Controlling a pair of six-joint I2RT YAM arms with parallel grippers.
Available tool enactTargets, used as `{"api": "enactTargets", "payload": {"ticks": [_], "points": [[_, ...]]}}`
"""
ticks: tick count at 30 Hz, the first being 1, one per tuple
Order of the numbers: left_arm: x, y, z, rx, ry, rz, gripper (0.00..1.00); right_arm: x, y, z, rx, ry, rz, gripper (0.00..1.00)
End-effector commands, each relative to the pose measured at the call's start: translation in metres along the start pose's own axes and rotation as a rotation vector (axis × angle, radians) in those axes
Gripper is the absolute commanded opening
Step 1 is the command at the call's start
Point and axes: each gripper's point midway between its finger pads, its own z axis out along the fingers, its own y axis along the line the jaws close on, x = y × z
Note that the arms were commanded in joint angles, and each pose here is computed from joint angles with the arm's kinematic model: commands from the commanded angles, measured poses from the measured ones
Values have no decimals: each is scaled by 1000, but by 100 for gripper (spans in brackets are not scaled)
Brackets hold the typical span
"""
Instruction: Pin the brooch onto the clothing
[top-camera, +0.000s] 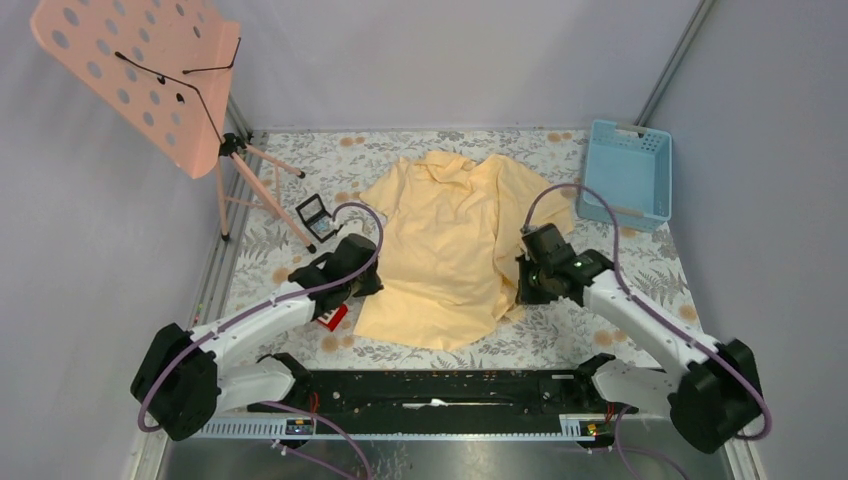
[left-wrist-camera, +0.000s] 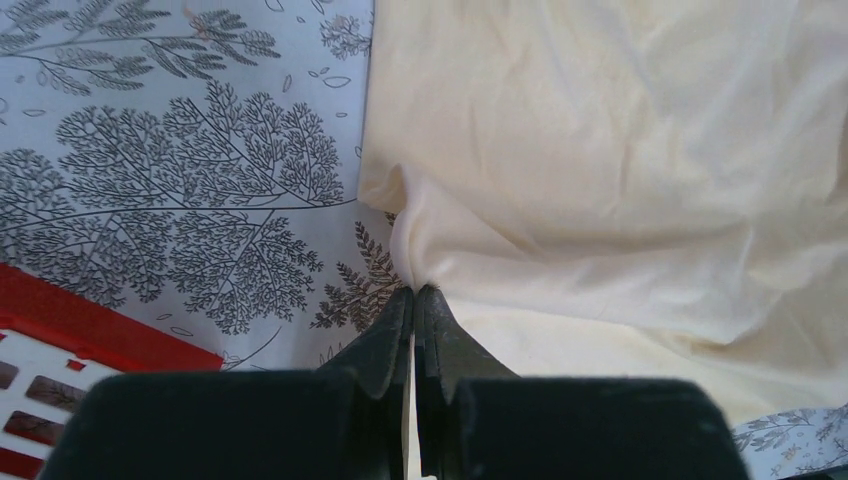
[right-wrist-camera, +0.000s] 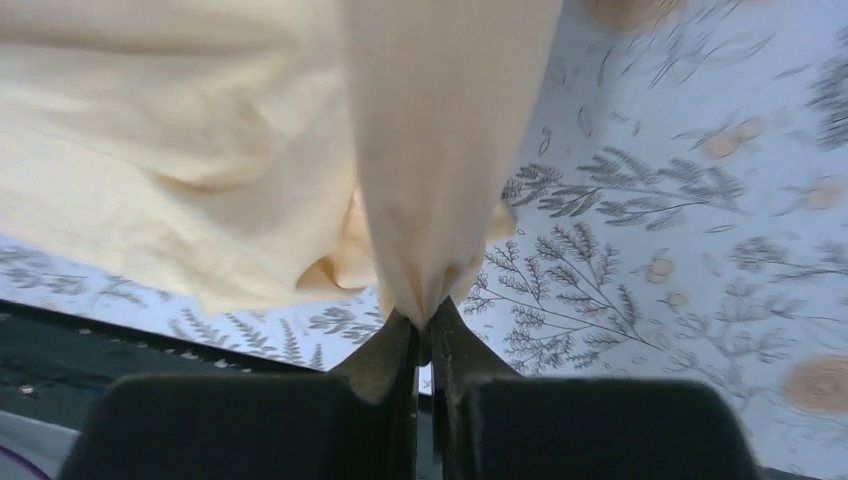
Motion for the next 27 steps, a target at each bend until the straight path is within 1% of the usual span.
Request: {"api": "enactTargets", "payload": {"ticks": [1,3,5,8,9,10,11,12,13,14,15,16,17,18,19,21,24,27], "points": [[-40,-13,-20,48,-97,-6,0,-41,-8,-88,69,-209,-78,2],[-48,-11,-24,52,-112,-15,0,-42,-19,-118,115,-250,-97,6],[-55,-6,-25,45,-126,-23,0,-43,-32,-138,173,-284,-101,10],[-59,0,-19,40,-118,-23,0,-54,-52,-148,291,-340,-104,22],[-61,0,-15,42,-111,-24,0,-60,-57,-147,327,-358,-101,22],[-61,0,-11,45,-106,-27,0,-68,-61,-143,361,-373,-98,25],[-62,0,-7,47,-102,-24,0,-78,-64,-137,394,-390,-87,32],[-64,-2,-3,51,-103,-18,0,-84,-73,-127,445,-383,-71,42],[-66,-3,2,50,-100,-7,0,-92,-76,-118,463,-379,-56,48],[-67,-4,6,40,-95,8,7,-96,-80,-110,485,-361,-40,55],[-69,-3,8,31,-91,30,25,-95,-82,-105,503,-332,-28,62],[-72,-4,8,28,-91,44,47,-91,-82,-100,504,-288,-29,72],[-73,-4,6,23,-88,58,70,-85,-79,-96,484,-253,-30,80],[-73,-3,2,23,-88,65,83,-77,-73,-90,441,-219,-29,85],[-73,-2,-4,28,-96,66,89,-67,-66,-84,383,-188,-29,90],[-69,1,-17,43,-114,54,94,-43,-57,-73,299,-129,-14,93],[-54,11,-34,48,-113,34,96,-4,-46,-59,185,-52,59,93],[-24,25,-40,29,-45,-9,95,12,-26,-61,71,-29,142,93]]}}
